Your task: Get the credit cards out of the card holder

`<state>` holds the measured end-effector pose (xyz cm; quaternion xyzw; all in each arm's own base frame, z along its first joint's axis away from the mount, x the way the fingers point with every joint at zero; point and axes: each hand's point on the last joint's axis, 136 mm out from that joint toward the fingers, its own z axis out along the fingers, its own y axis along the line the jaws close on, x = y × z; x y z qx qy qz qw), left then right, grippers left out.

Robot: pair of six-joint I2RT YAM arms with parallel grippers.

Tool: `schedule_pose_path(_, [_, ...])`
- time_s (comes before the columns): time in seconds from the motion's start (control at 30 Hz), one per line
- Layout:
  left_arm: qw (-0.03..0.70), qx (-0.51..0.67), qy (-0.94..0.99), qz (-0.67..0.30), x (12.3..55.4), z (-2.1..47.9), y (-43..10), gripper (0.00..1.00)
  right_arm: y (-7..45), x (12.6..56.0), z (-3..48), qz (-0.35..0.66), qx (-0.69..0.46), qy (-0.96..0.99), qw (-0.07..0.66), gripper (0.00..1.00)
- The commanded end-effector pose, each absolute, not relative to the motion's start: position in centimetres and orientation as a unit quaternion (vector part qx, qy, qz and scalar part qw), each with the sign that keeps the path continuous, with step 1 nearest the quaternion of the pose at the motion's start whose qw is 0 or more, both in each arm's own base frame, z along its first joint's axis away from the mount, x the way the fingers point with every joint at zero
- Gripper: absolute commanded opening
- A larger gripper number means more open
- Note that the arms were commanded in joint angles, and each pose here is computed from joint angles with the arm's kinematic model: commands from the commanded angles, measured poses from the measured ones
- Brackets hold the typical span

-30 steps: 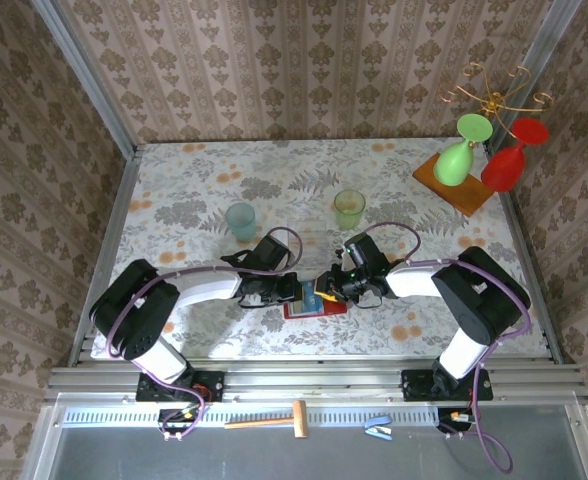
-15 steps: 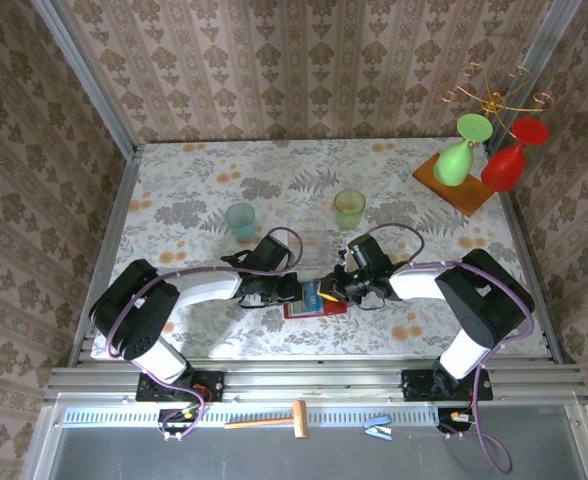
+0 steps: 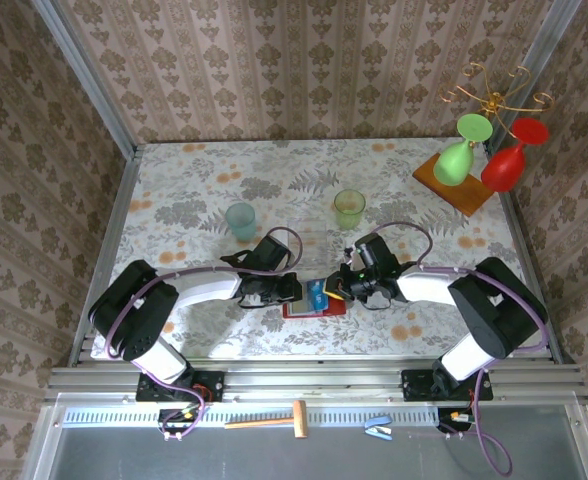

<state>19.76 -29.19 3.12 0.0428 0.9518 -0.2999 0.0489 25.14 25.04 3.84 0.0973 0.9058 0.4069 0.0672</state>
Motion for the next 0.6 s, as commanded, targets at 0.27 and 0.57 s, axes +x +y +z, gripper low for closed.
schedule_pose_path(0.27, [0.059,0.049,0.948,-0.308,19.7,4.5,-29.2,0.17,23.1,24.7,5.4,0.368,0.091,0.921,0.094,0.09])
schedule_pose_path(0.57, [0.095,0.047,0.935,-0.338,20.5,7.4,-29.1,0.23,22.1,25.3,6.7,0.327,0.060,0.936,0.113,0.07])
